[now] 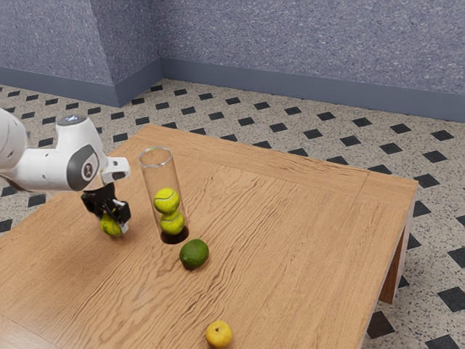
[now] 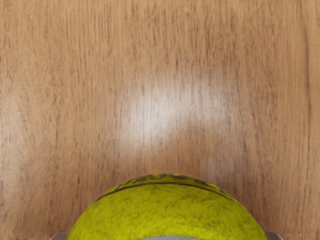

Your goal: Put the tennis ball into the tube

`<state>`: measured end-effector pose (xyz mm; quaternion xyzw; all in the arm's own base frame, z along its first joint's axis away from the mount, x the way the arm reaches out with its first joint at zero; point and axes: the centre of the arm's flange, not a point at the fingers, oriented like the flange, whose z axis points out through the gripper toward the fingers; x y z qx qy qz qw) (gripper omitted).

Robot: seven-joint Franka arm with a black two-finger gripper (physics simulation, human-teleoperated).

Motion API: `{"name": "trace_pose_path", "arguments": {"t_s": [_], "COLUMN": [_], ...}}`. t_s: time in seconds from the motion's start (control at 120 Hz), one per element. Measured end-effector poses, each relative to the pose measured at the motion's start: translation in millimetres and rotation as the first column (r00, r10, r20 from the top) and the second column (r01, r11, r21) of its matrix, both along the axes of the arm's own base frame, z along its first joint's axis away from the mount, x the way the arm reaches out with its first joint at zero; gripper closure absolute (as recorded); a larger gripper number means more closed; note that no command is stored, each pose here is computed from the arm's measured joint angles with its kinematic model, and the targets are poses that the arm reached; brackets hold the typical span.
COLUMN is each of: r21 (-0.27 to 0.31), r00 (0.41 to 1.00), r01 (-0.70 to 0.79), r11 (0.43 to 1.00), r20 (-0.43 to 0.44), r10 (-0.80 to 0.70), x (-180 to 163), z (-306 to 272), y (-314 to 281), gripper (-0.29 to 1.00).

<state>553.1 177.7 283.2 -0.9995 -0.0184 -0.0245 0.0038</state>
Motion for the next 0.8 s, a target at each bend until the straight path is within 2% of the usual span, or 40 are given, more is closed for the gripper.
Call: {"name": "trace_pose_path", "arguments": {"t_s": [0.075, 0.217, 0.292, 0.425, 0.567, 0.8], "r21": [0.0, 0.039, 0.055, 0.038, 0.024, 0.016], "r00": [0.999, 0.968, 0.954, 0.966, 0.972, 0.983], "r01": [0.011, 0.091, 0.137, 0.154, 0.181, 0.154], "r11": [1.0, 0.995, 0.989, 0.987, 0.983, 0.988], "r20": [0.048, 0.232, 0.261, 0.203, 0.149, 0.097], "r10": [-0.011, -0.098, -0.146, -0.158, -0.182, -0.155], "x": [-6.9, -32.0, -30.2, -27.9, -3.0, 30.9], "z": [47.6, 195.0, 247.0, 263.5, 263.9, 247.0], "y": [-11.0, -69.0, -103.8, -130.5, -160.0, -158.2], "gripper": [0.36, 0.37, 0.36, 0.36, 0.37, 0.36]}}
